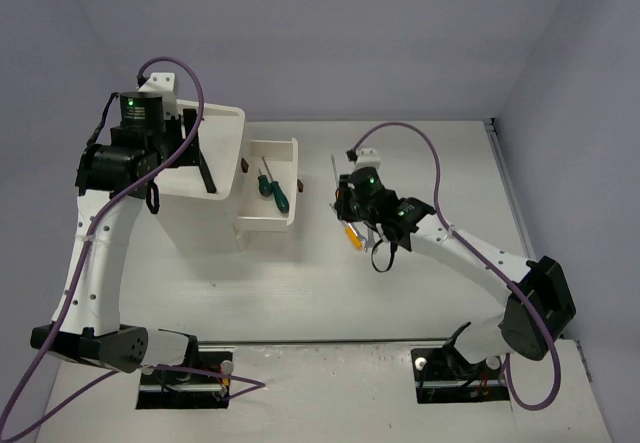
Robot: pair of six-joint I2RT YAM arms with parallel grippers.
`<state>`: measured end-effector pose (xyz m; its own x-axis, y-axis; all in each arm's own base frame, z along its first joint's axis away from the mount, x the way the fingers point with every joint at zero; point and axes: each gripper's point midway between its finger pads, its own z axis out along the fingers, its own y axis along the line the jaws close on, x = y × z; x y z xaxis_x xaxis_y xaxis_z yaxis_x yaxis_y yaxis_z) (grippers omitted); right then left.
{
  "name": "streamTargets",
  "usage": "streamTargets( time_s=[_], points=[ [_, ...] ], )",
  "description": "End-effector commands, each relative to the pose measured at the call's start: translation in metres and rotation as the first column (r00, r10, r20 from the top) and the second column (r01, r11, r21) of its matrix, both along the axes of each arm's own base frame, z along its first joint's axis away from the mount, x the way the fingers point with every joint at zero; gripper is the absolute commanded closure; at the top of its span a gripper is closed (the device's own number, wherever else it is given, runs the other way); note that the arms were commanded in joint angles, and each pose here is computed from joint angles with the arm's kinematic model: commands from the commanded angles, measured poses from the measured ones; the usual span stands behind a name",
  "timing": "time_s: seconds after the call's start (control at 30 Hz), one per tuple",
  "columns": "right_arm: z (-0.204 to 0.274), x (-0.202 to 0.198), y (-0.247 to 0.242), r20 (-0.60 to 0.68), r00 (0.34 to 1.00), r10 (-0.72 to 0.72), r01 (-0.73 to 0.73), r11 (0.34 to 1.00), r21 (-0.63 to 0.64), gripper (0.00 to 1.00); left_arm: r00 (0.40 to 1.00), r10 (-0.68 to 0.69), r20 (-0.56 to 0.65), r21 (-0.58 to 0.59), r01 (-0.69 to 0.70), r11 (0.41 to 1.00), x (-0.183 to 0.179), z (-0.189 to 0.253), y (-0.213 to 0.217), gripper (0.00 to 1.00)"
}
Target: Sort the tools into containers
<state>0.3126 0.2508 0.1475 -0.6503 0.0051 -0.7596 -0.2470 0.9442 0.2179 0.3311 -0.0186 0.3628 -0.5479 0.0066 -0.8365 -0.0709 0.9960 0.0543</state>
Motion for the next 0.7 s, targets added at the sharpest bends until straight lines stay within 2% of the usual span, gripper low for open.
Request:
streamTargets(
  time_s=[0.0,0.2,0.43,0.5,0.6,0.67],
  points=[
    [0.095,0.038,0.031,0.170,0.982,-0.089,0.051,0.975,0.215,1.00,0.997,-0.009,0.074,-0.033,0.011,0.999,0.003,0.022,-0.006,0.34],
    [0.115,0.066,0.106,0.179,0.984,0.011,-0.067,0.949,0.307,1.00,0.997,-0.012,0.080,-0.034,0.015,0.999,0.001,0.025,-0.007,0.34],
    [0.101,0.079,0.162,0.168,0.983,0.071,-0.123,0.938,0.324,0.95,0.997,-0.014,0.079,-0.034,0.017,0.999,-0.003,0.023,-0.007,0.34],
    [0.093,0.081,0.167,0.163,0.984,0.076,-0.125,0.942,0.312,0.86,0.997,-0.013,0.080,-0.031,0.016,0.999,-0.003,0.023,-0.007,0.34],
    [0.095,0.084,0.167,0.180,0.980,0.082,-0.133,0.946,0.295,0.61,0.996,-0.013,0.084,-0.031,0.016,0.999,-0.004,0.024,-0.007,0.34],
    [0.100,0.085,0.161,0.203,0.976,0.073,-0.129,0.953,0.274,0.51,0.996,-0.014,0.085,-0.029,0.016,0.999,-0.004,0.024,-0.006,0.34]
  ],
)
